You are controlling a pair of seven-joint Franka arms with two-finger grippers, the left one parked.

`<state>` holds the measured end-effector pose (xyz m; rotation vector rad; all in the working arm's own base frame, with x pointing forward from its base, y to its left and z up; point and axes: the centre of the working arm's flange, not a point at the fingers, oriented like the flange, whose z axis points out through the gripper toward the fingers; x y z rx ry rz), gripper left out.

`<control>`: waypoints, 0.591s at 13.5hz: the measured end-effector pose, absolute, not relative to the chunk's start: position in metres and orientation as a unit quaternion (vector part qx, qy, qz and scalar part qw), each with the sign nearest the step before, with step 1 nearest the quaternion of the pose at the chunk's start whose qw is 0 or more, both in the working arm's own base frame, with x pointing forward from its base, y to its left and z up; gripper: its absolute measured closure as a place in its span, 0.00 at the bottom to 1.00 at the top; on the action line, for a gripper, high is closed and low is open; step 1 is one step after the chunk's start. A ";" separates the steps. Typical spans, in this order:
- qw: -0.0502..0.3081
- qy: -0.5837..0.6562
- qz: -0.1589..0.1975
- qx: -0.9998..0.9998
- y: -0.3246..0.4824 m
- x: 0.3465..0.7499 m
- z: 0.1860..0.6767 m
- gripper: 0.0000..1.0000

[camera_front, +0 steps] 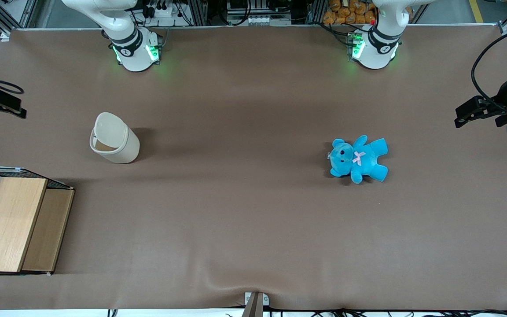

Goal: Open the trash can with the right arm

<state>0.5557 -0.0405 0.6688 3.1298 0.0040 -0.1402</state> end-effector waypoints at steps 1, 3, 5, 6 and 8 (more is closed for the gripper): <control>0.004 -0.006 -0.039 0.999 -0.048 0.546 0.680 0.00; 0.002 -0.020 -0.026 0.999 -0.058 0.526 0.695 0.00; -0.010 -0.049 -0.022 0.999 -0.057 0.513 0.700 0.00; -0.017 -0.060 -0.021 0.998 -0.055 0.511 0.700 0.00; -0.022 -0.067 -0.023 0.997 -0.053 0.513 0.695 0.00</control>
